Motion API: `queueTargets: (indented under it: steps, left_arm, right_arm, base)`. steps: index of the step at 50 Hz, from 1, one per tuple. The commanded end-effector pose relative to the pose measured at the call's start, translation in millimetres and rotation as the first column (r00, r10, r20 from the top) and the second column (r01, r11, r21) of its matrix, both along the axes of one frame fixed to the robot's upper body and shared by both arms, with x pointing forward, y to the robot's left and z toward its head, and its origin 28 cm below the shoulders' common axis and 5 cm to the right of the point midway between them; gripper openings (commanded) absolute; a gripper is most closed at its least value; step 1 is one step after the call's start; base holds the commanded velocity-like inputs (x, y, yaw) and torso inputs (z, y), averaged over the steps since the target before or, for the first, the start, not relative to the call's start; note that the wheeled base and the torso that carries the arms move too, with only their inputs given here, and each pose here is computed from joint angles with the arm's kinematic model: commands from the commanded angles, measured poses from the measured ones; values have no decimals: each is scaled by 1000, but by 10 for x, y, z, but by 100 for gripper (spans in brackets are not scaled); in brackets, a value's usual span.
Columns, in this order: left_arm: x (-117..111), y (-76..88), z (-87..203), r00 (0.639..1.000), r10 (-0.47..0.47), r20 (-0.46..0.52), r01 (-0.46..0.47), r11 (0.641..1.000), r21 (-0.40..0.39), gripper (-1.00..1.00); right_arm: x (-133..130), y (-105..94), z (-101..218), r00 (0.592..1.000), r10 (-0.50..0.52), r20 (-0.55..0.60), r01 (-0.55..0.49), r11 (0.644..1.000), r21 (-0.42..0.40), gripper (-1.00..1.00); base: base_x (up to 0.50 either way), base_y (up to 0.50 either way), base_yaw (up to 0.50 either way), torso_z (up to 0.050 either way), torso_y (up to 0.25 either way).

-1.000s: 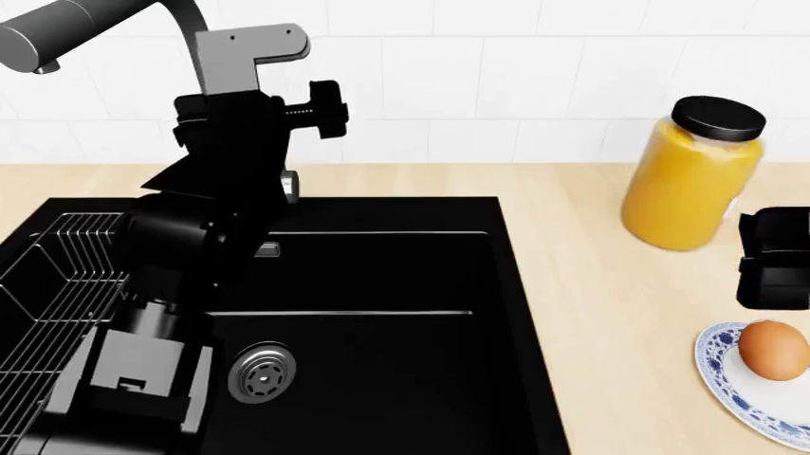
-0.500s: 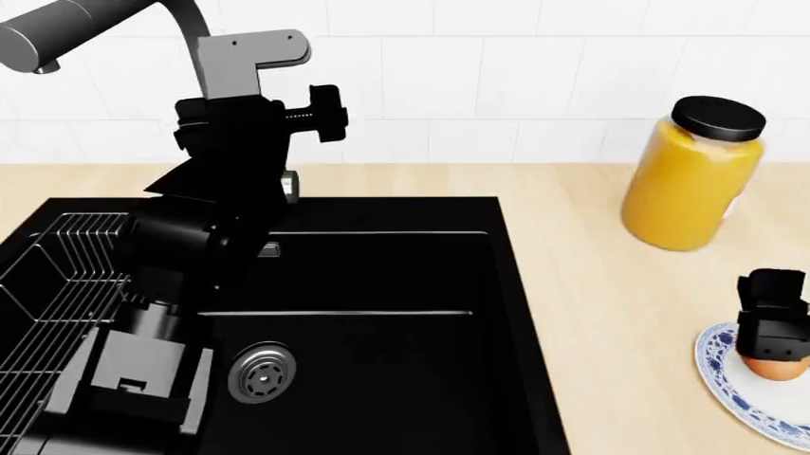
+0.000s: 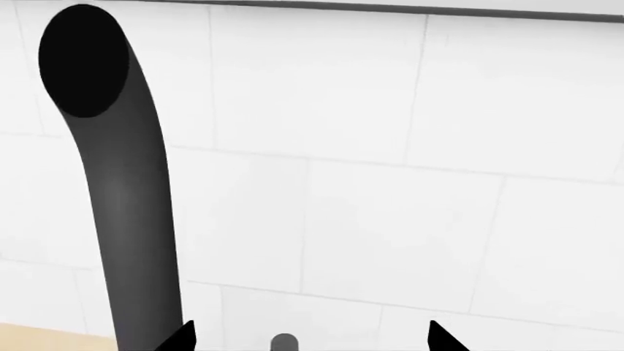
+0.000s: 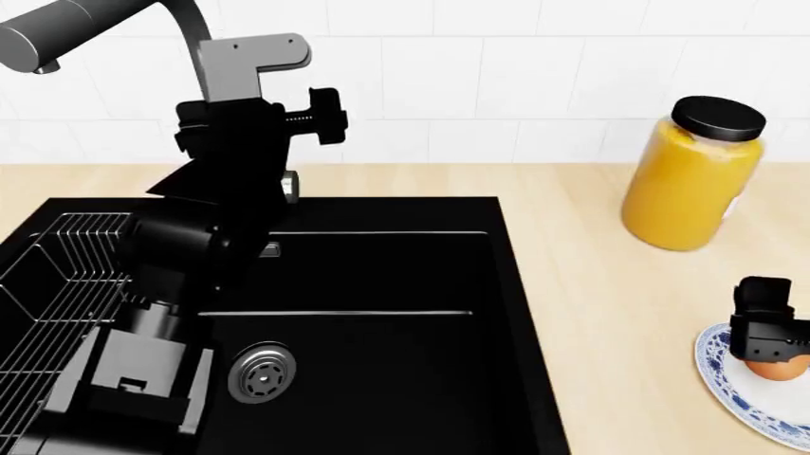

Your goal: Pick the egg from the counter and place it in the sink. Then turn on the sink faucet.

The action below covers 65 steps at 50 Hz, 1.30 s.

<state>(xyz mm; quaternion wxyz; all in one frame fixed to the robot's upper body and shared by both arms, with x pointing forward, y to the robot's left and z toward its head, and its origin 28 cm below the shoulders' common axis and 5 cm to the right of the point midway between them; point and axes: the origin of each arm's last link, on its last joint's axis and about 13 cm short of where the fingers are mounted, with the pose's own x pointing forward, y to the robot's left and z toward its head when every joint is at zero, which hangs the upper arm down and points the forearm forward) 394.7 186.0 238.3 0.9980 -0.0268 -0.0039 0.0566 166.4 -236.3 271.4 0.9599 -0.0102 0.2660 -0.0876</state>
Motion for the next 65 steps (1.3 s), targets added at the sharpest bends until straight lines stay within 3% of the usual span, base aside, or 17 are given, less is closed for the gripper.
queueTargets:
  steps: [1,65]
  left_arm:
    - [15,0,-17,1000,2,-3,-2,1000,1,100]
    - [34,17,-103,1000,9,-17,-9,1000,14,100]
  right_arm:
    - [38,-47,-61,1000,-14,-16,13,1000,-12,100]
    - [191,-212,-542,992,-50,-120,50,999,-6,100]
  base:
    - [0,0,0,0,0]
    - [0,0,0,0,0]
